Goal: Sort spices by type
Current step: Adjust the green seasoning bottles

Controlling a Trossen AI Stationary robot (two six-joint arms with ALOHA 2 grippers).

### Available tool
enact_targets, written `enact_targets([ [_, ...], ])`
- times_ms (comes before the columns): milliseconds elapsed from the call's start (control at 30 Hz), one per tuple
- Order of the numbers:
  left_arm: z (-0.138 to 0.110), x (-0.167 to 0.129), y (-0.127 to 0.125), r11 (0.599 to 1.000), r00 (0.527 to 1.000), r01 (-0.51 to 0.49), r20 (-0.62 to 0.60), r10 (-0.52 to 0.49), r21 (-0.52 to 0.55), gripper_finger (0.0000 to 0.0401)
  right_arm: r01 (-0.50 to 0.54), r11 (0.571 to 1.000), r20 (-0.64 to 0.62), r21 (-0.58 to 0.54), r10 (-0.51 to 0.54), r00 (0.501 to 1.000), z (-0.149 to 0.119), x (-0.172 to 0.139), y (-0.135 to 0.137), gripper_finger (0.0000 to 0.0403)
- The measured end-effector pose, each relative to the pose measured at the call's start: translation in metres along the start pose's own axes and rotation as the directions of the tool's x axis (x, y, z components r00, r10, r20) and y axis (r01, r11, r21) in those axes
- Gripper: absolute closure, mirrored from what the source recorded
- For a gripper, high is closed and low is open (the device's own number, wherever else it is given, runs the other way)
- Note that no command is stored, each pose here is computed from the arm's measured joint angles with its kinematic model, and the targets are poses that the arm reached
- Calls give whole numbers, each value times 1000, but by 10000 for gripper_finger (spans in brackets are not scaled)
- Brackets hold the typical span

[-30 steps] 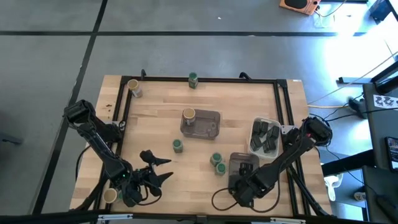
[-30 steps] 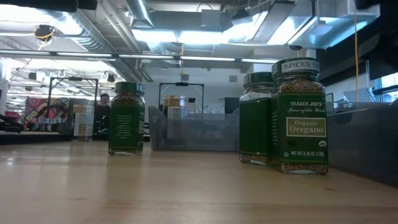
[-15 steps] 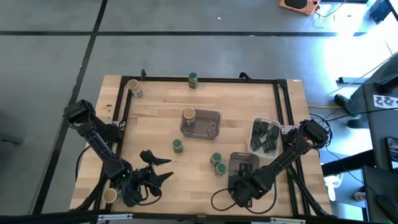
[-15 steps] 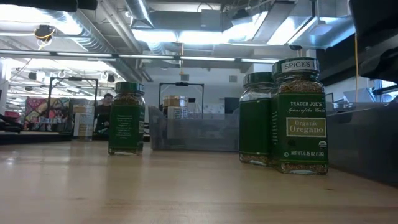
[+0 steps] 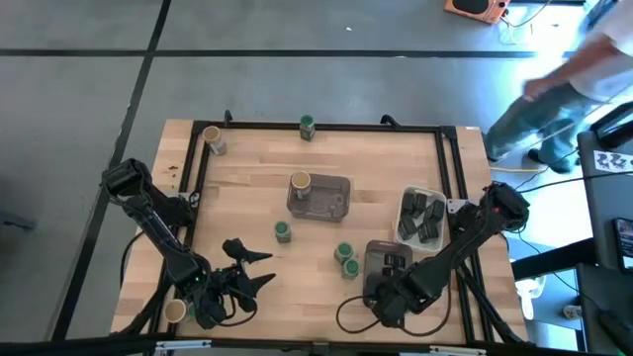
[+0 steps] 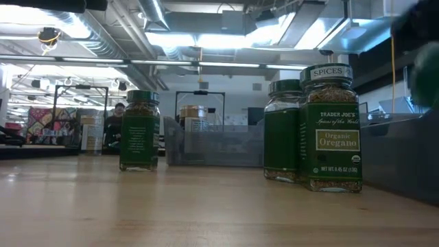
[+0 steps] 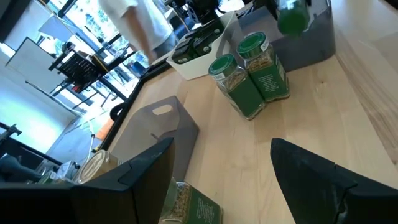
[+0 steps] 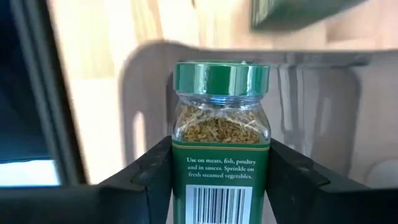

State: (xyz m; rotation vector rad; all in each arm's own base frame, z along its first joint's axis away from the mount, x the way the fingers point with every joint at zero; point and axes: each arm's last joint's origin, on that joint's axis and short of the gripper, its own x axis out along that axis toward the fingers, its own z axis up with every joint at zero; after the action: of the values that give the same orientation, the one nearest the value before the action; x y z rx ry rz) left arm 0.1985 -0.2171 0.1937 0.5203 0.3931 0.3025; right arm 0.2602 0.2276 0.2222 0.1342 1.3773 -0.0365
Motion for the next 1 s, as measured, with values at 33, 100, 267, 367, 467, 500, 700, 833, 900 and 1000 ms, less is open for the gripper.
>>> enact_targets([
  [33,0,0,0,1000,1000,0,0,0,0,138,1,1000,9,1,-1,1000,2,-7,1,204],
  [100,0,0,0,1000,1000,0,0,0,-1,138,-7,1000,50,4,7,999,8,-25,4,204],
  [267,0,0,0,1000,1000,0,0,0,-4,138,-48,998,218,-39,56,974,26,-55,15,204],
  [367,0,0,0,1000,1000,0,0,0,-5,138,-55,991,365,-123,97,926,37,-62,24,204],
  [467,0,0,0,1000,1000,0,0,0,-7,138,-22,981,489,-195,116,865,51,-59,28,204],
  [500,0,0,0,1000,1000,0,0,0,-8,138,-25,976,519,-217,137,844,56,-56,30,204],
  [700,0,0,0,1000,1000,0,0,0,-9,138,56,955,648,-293,155,746,97,-17,34,204],
  [833,0,0,0,1000,1000,0,0,0,-8,138,126,938,730,-324,163,664,126,16,34,204],
  [900,0,0,0,1000,1000,0,0,0,0,138,157,931,768,-329,167,619,139,29,31,204],
  [1000,0,0,0,1000,1000,0,-1,0,7,138,180,933,804,-313,159,573,154,46,23,204],
])
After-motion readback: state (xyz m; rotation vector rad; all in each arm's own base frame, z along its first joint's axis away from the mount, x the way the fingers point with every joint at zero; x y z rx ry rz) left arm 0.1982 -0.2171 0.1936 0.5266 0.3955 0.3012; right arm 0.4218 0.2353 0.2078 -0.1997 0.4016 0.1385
